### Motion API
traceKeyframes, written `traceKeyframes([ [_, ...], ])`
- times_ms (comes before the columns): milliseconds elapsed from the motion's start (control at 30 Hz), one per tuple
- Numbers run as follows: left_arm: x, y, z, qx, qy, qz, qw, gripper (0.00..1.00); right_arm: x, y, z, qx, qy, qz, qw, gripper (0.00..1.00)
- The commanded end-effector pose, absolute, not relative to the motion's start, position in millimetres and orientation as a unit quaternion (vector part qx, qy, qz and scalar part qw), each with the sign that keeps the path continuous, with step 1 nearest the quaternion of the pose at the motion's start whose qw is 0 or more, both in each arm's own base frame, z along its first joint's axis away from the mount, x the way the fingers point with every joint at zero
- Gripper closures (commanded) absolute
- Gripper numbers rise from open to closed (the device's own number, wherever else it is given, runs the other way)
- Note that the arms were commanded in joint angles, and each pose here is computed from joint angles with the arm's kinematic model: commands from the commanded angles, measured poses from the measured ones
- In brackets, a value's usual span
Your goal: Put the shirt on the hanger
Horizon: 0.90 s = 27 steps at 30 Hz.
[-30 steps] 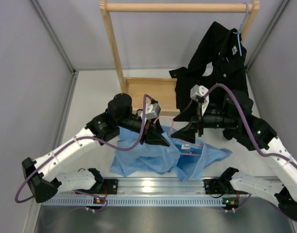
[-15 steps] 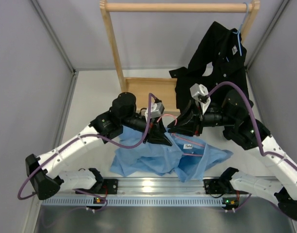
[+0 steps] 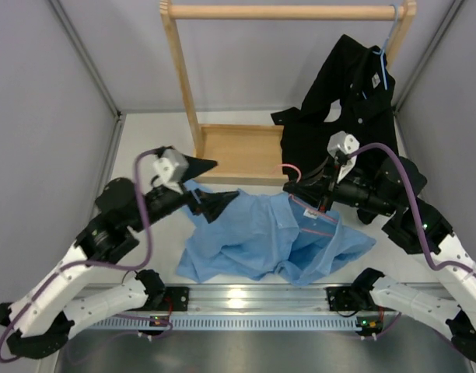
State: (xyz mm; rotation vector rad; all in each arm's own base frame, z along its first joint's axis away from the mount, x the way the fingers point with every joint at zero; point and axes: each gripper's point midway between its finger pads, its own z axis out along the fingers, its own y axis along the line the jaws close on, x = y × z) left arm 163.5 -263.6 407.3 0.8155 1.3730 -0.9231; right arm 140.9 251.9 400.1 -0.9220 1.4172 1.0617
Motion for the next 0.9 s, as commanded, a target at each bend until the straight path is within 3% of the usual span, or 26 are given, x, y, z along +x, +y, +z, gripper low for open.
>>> traceKeyframes([
  [0,189,-186,425,0.170,0.615,-0.320,0.700,0.02,163,217,431,-0.319,0.609,0.371,0.624,1.00],
  [233,200,-182,328,0.115,0.678,-0.310,0.656,0.02,160,190,477,-0.267,0.598,0.354,0.668,1.00],
  [333,202,-194,317,0.115,0.672,-0.330,0.653,0.02,157,186,487,-0.267,0.597,0.351,0.671,1.00],
  [433,214,-202,291,0.112,0.693,-0.311,0.640,0.09,154,186,495,-0.270,0.591,0.356,0.671,1.00],
  [467,217,-204,292,0.111,0.690,-0.312,0.644,0.16,153,186,496,-0.270,0.591,0.358,0.670,1.00],
  [500,220,-205,294,0.106,0.686,-0.310,0.649,0.39,152,186,497,-0.271,0.591,0.359,0.670,1.00],
  [567,229,-203,289,0.089,0.694,-0.294,0.652,0.66,152,186,498,-0.270,0.591,0.359,0.670,1.00],
  [600,238,-195,291,0.060,0.694,-0.276,0.662,0.87,152,186,497,-0.270,0.591,0.359,0.669,1.00],
  [633,243,-191,291,0.045,0.696,-0.265,0.666,0.97,151,186,497,-0.271,0.591,0.361,0.669,1.00],
  [867,267,-116,248,-0.181,0.730,-0.109,0.650,1.00,170,168,490,-0.214,0.617,0.321,0.686,1.00],
])
